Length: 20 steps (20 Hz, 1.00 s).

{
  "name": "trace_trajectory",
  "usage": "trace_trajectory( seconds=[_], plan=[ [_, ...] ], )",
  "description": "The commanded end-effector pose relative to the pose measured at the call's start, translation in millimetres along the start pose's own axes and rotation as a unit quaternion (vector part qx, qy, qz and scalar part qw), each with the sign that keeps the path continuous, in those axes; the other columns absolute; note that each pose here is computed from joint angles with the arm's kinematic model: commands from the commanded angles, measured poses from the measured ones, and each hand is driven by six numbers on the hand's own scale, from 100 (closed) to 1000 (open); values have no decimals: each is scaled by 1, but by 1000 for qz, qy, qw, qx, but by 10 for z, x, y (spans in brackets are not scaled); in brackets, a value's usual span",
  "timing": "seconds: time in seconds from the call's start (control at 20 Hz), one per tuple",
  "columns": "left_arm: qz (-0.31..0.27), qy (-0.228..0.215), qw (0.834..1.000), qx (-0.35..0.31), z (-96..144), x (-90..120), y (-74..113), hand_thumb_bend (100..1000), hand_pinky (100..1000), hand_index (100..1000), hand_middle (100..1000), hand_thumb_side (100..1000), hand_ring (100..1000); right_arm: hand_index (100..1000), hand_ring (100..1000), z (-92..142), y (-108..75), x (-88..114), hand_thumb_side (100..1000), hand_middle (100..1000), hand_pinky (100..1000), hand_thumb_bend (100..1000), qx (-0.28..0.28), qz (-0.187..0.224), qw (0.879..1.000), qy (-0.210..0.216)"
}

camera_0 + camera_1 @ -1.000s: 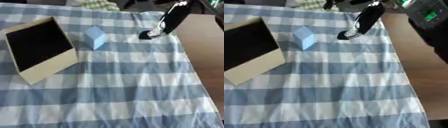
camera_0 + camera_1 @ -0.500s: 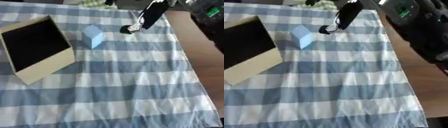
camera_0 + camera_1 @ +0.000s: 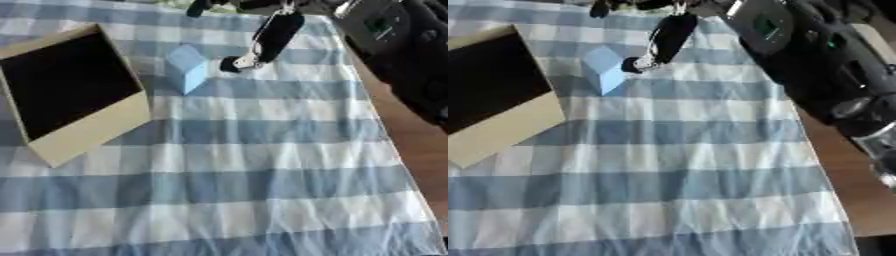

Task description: Pick up objects on the table and place them in the box.

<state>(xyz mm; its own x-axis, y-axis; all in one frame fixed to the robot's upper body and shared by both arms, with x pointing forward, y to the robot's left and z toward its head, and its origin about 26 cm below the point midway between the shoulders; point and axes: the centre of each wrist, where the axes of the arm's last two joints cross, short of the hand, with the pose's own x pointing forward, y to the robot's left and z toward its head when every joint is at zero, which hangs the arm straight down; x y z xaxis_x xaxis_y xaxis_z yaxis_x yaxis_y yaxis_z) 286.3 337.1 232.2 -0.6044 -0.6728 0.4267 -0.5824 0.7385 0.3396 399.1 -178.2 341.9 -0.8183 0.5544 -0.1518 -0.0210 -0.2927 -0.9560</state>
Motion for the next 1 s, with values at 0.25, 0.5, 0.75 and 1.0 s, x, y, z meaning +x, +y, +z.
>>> trace_trajectory(
  seconds=[0.25,0.5,0.75,1.0],
  plan=[
    [6,-24,1000,0,-103,84,22,590,792,827,748,730,795,1000,942,12,-122,-47,440,905,910,359,-6,29,999,15],
    [6,-26,1000,-1,-111,88,23,588,790,827,747,730,795,1000,946,17,-104,-140,425,910,916,393,-11,50,998,45],
    [6,-31,999,-2,-128,98,20,585,788,827,746,731,795,1000,948,-21,-48,-199,441,914,914,383,-7,56,997,48],
    [6,-34,999,0,-135,101,19,583,787,827,745,730,795,1000,948,-61,20,-231,451,912,910,368,2,48,998,45]
  ],
)
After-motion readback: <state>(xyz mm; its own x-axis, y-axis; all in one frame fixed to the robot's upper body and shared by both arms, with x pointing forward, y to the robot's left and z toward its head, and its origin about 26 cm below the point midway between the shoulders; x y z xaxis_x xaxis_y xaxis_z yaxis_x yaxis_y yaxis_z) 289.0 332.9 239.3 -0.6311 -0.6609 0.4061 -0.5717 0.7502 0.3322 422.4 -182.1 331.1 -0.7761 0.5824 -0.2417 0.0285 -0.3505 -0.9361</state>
